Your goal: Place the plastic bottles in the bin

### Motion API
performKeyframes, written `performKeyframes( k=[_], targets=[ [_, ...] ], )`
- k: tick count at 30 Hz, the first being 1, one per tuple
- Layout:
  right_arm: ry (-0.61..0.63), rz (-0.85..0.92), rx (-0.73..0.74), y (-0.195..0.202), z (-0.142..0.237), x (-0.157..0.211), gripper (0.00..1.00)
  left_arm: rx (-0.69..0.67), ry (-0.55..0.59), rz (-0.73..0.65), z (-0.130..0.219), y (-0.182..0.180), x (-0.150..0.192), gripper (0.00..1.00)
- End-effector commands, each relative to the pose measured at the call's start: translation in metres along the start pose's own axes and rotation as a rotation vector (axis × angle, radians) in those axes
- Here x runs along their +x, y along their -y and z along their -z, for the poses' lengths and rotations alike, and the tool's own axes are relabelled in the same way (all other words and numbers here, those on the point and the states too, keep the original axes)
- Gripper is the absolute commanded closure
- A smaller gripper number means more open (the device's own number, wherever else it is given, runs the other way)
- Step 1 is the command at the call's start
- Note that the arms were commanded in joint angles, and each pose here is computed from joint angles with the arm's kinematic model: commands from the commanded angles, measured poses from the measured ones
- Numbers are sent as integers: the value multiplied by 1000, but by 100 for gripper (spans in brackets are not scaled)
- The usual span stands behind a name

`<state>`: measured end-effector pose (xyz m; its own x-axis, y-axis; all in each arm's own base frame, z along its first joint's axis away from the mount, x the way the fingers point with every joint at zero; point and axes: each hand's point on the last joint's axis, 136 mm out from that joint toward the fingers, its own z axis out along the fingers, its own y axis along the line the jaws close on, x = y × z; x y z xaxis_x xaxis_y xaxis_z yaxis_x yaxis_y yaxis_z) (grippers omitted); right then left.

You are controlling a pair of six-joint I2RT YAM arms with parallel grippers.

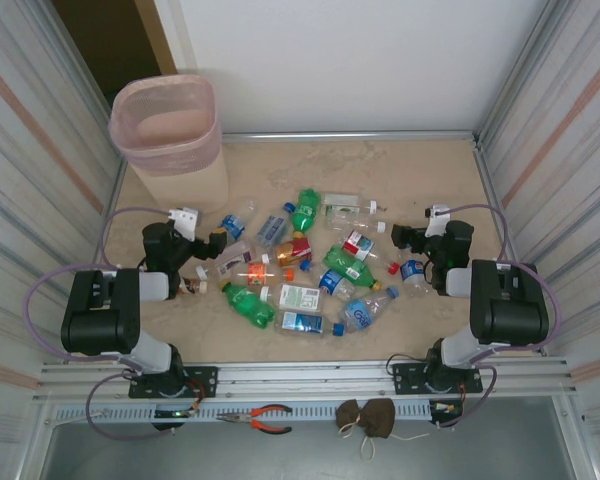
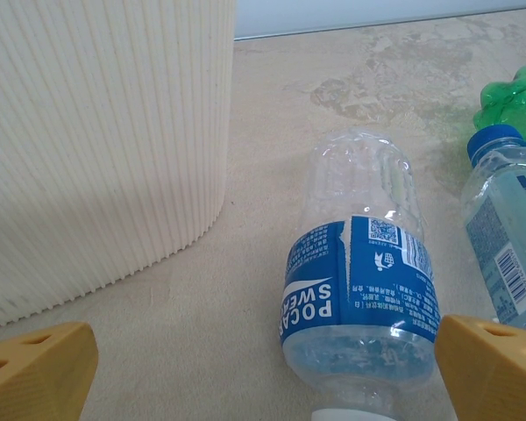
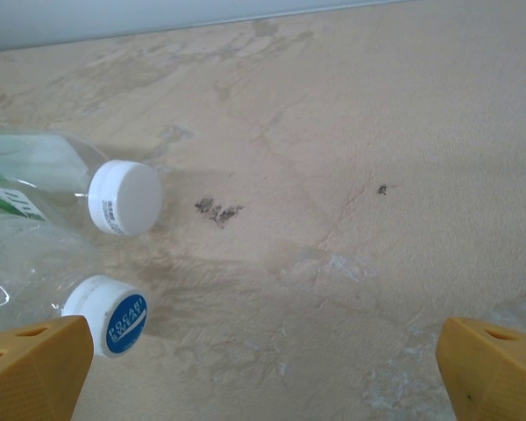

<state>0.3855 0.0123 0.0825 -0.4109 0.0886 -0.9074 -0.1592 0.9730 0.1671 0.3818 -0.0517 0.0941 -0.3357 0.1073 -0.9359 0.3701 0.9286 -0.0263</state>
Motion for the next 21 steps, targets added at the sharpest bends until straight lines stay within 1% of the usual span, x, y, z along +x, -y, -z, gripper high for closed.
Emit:
performKeyframes(
  k=[1, 7, 10, 13, 15, 18, 21],
  targets=[
    [20, 13, 17, 0, 2, -11, 1, -18, 34, -22, 6, -3, -7, 1],
    [6, 15, 30, -2, 8, -25, 1, -62, 61, -11, 15, -6, -14, 1],
    [8, 20, 71, 0, 13, -30, 1, -48, 17, -6, 16, -3, -23, 1],
    [-6, 25, 123, 1, 17, -35, 1, -101, -12, -1, 20, -5, -31, 1],
    [-35, 9, 158, 4, 20, -35, 1, -143, -31, 30, 24, -6, -33, 1],
    [-74, -35, 173, 2, 25, -34, 1, -183, -56, 95, 34, -7, -36, 1],
    [-94, -70, 160, -4, 29, -35, 1, -281, -92, 152, 51, -13, -39, 1]
  ],
)
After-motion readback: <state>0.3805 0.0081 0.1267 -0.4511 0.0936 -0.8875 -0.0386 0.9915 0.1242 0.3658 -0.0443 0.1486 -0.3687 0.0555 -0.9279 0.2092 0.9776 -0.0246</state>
